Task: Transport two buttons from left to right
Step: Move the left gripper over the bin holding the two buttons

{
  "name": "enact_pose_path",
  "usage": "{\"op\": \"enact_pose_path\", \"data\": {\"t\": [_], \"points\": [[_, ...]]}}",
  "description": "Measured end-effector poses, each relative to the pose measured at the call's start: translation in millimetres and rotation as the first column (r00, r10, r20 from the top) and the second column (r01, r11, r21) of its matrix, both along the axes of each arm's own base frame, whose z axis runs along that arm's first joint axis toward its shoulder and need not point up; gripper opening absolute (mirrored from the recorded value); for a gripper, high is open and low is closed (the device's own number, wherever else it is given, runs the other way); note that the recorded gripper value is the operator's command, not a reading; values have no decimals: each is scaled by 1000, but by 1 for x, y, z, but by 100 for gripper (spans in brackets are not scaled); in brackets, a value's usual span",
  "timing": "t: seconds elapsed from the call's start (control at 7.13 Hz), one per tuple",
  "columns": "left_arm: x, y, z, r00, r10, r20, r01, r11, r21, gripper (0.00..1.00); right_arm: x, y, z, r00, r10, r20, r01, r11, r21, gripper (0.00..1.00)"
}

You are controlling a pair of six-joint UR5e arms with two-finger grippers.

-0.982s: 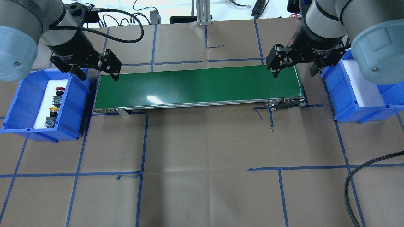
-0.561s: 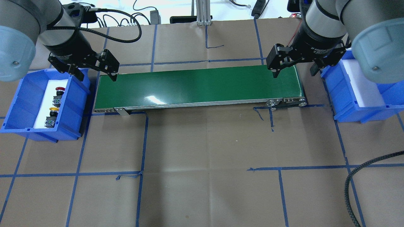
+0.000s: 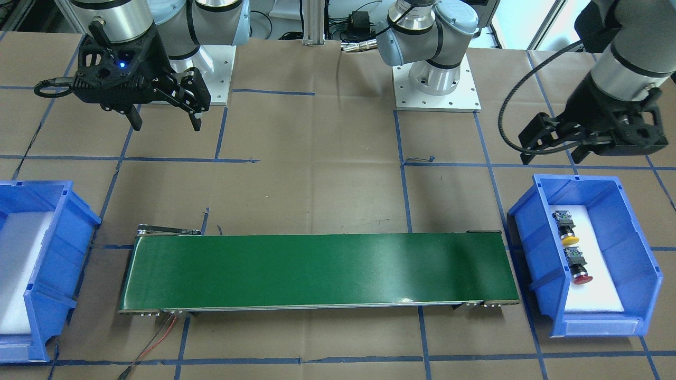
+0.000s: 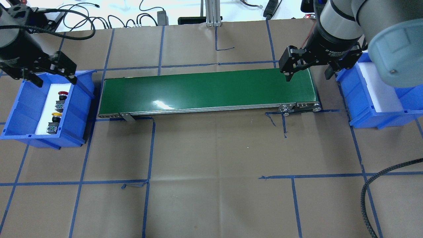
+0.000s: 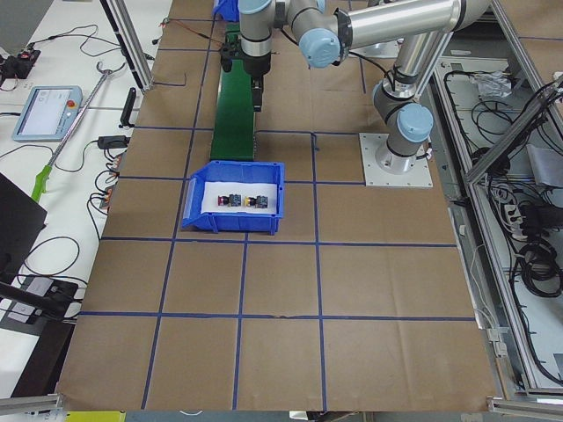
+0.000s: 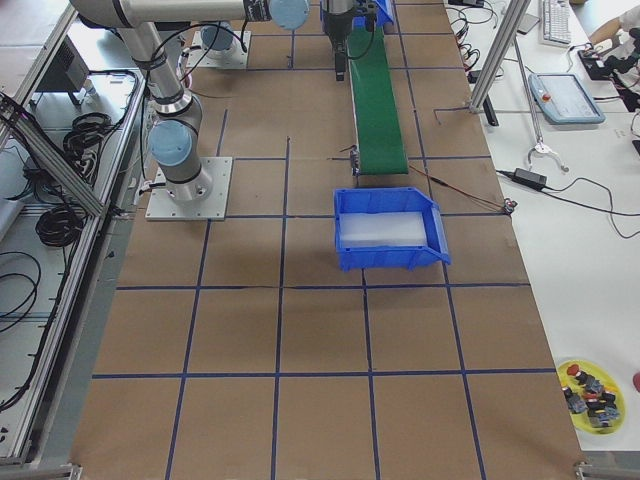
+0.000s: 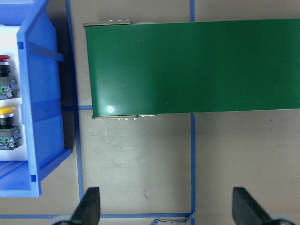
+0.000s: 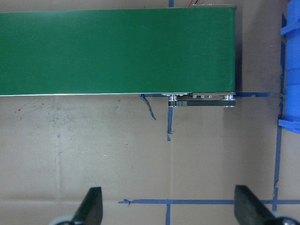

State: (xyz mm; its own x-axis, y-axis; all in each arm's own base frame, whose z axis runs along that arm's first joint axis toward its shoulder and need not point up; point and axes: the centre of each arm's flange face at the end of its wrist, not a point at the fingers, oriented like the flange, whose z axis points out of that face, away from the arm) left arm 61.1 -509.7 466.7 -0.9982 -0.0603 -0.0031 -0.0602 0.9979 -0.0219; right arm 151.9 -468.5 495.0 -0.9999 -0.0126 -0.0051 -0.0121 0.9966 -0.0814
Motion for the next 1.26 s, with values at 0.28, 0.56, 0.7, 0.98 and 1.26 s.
{"op": "enact_pose_path", "data": {"t": [0.28, 0.56, 0.7, 0.98, 1.26], "points": [[94, 19, -18, 999, 28, -17, -27, 999, 26, 99, 0, -1, 0, 1000, 1, 1, -1, 1000, -3, 100], [153, 29, -46, 999, 18, -36, -17, 999, 39, 99, 0, -2, 0, 1000, 2, 1, -2, 1000, -1, 100], [163, 25, -61, 998, 11, -55, -9, 999, 37, 99, 0, -2, -1, 1000, 2, 1, -2, 1000, 3, 100], [168, 19, -96, 998, 2, -63, -2, 1000, 4, 99, 0, -2, -3, 1000, 1, 1, -1, 1000, 8, 100], [174, 13, -144, 999, -5, -37, 4, 1000, -27, 99, 0, -1, -4, 1000, 0, 0, 0, 1000, 11, 100]]}}
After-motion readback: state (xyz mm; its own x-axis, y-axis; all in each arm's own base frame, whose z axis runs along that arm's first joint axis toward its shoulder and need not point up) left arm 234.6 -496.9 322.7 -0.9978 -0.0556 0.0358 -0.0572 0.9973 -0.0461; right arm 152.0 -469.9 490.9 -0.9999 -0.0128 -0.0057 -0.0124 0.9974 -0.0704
